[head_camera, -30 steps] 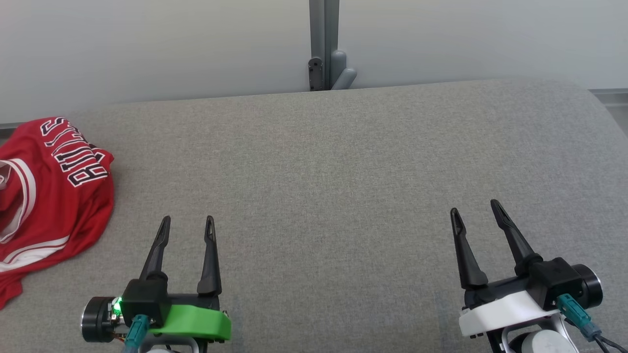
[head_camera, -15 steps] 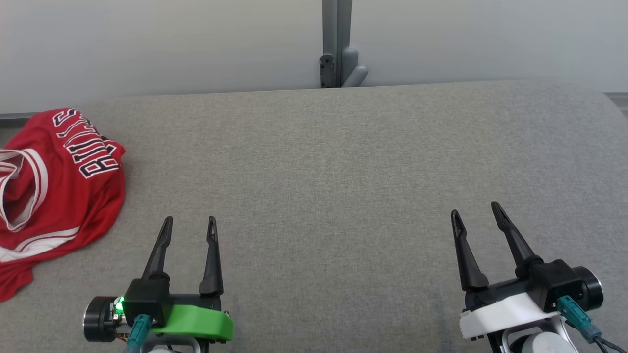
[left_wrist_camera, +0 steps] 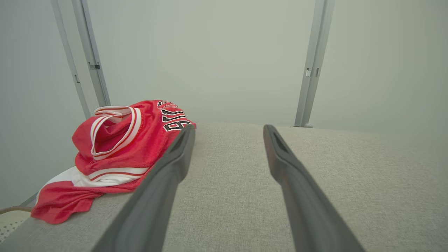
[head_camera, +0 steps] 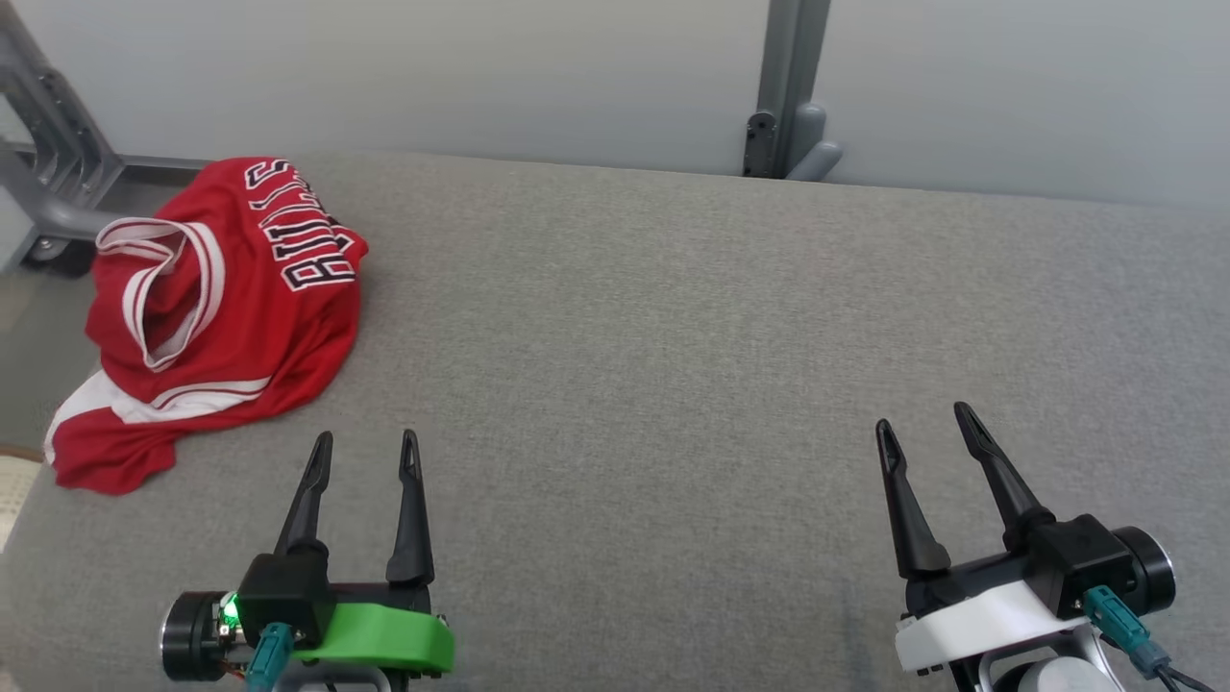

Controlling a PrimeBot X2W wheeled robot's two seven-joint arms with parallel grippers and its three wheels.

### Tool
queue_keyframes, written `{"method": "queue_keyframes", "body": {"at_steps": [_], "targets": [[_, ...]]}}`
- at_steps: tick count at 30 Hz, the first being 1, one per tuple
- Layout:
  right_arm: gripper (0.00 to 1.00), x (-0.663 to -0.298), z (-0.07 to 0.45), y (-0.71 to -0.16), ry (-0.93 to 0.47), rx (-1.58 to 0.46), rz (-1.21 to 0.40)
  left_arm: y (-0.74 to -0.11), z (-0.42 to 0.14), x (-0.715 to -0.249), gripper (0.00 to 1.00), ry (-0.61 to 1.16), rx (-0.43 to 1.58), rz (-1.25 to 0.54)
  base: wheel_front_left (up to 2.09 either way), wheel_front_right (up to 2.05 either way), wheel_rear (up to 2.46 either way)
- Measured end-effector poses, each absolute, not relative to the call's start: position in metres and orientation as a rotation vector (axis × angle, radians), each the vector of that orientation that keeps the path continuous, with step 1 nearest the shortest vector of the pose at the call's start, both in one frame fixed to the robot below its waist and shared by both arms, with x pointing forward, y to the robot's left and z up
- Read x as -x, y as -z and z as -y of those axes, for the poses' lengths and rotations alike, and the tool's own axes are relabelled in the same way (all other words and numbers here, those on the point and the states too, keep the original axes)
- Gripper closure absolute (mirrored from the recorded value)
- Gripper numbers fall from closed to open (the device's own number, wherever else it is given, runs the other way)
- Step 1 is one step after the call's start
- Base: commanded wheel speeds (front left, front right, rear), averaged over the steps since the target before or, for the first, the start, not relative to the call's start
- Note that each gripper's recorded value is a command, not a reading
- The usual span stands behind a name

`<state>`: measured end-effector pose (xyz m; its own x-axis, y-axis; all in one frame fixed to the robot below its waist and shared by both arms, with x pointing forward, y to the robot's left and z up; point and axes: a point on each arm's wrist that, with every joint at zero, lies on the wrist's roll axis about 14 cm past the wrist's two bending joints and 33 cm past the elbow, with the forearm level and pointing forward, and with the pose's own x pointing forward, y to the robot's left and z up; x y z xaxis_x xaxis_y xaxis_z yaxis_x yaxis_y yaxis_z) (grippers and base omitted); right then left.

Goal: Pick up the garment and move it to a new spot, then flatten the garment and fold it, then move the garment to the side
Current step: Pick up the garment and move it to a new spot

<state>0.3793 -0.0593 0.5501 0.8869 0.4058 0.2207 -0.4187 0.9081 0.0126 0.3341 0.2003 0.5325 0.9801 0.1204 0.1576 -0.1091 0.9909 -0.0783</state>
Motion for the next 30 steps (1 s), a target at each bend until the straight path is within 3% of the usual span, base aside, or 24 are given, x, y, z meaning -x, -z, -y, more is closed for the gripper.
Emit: {"method": "queue_keyframes", "body": {"at_steps": [20, 30], "targets": [[0.00, -0.376, -0.025, -0.546, -0.679, -0.098, 0.192, -0.530, -0.266, -0.274, 0.00, -0.361, 0.033, 0.161, 0.00, 0.00, 0.00], [0.00, -0.372, -0.042, -0.543, -0.732, -0.101, 0.181, -0.530, -0.280, -0.259, 0.00, -0.420, 0.031, 0.163, 0.00, 0.00, 0.00]]}}
